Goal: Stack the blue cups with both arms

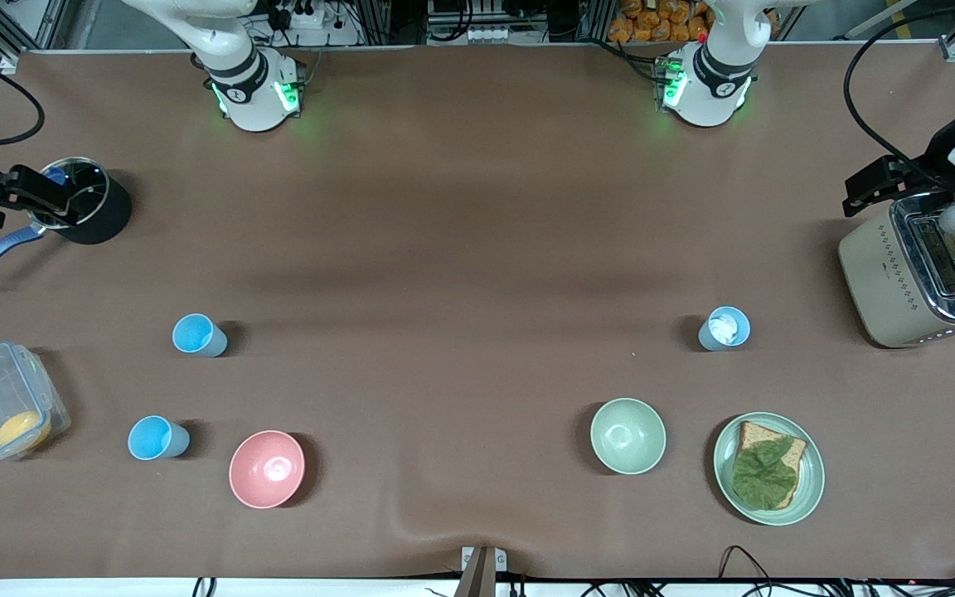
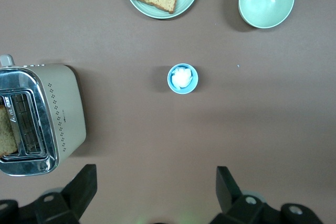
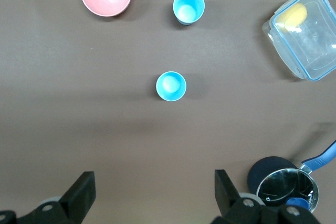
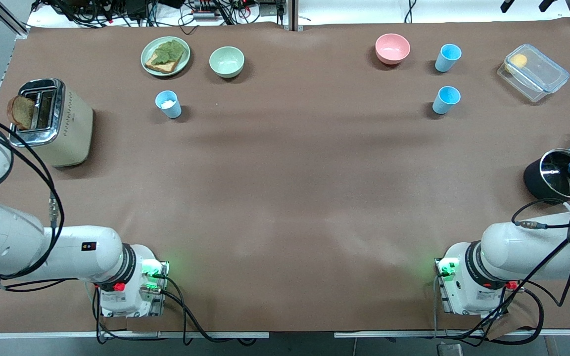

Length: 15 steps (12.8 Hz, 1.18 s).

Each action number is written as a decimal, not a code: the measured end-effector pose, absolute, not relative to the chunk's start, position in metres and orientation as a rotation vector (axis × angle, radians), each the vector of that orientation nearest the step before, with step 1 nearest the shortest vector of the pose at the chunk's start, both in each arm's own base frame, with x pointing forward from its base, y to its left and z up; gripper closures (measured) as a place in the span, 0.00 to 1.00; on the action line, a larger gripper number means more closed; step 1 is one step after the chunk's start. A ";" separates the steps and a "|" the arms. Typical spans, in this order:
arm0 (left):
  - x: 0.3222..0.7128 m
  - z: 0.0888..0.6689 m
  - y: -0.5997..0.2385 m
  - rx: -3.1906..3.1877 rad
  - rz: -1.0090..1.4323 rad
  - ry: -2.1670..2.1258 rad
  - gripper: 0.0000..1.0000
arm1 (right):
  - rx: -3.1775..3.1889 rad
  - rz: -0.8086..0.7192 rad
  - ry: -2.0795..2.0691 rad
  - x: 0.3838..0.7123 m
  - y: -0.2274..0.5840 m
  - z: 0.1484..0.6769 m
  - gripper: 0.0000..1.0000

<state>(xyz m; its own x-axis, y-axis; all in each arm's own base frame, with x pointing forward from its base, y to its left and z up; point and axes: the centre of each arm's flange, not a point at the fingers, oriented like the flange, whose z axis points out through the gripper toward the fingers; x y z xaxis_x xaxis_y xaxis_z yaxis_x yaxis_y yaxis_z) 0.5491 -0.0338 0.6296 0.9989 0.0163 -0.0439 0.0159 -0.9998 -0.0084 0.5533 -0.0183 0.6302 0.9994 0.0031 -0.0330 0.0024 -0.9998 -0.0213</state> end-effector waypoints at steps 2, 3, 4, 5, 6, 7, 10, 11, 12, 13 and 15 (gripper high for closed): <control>0.549 0.630 -0.034 -3.132 0.072 -0.025 0.00 | -3.120 0.052 -0.004 0.553 -0.018 0.630 0.00; 0.549 0.629 -0.034 -3.132 0.076 -0.024 0.00 | -3.120 0.052 -0.004 0.553 -0.018 0.630 0.00; 0.550 0.627 -0.034 -3.132 0.085 -0.024 0.00 | -3.120 0.052 -0.004 0.553 -0.018 0.630 0.00; 0.552 0.621 -0.032 -3.132 0.103 -0.027 0.00 | -3.120 0.053 -0.004 0.553 -0.018 0.630 0.00; 0.558 0.611 -0.029 -3.132 0.133 -0.034 0.00 | -3.120 0.053 -0.004 0.553 -0.018 0.630 0.00; 0.566 0.595 -0.025 -3.132 0.170 -0.044 0.00 | -3.120 0.054 -0.004 0.553 -0.018 0.630 0.00; 0.601 0.521 -0.021 -3.138 0.233 -0.053 0.00 | -3.120 0.057 -0.004 0.553 -0.018 0.630 0.00; 0.609 0.490 -0.021 -3.141 0.242 -0.054 0.00 | -3.120 0.057 -0.004 0.553 -0.018 0.630 0.00; 0.614 0.461 -0.022 -3.143 0.250 -0.054 0.00 | -3.120 0.057 -0.004 0.553 -0.018 0.630 0.00; 0.617 0.431 -0.022 -3.145 0.257 -0.056 0.00 | -3.120 0.057 -0.004 0.553 -0.018 0.630 0.00; 0.622 0.378 -0.022 -3.152 0.253 -0.059 0.00 | -3.120 0.058 -0.004 0.553 -0.018 0.630 0.00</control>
<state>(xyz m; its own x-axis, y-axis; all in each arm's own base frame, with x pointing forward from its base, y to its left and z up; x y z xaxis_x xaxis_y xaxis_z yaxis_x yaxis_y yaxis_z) 0.6216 -0.0218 0.3780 0.9865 0.0353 -0.1598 0.0386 -0.9991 0.0176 0.5527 -0.0183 0.6303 0.9993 0.0030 -0.0370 0.0022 -0.9998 -0.0214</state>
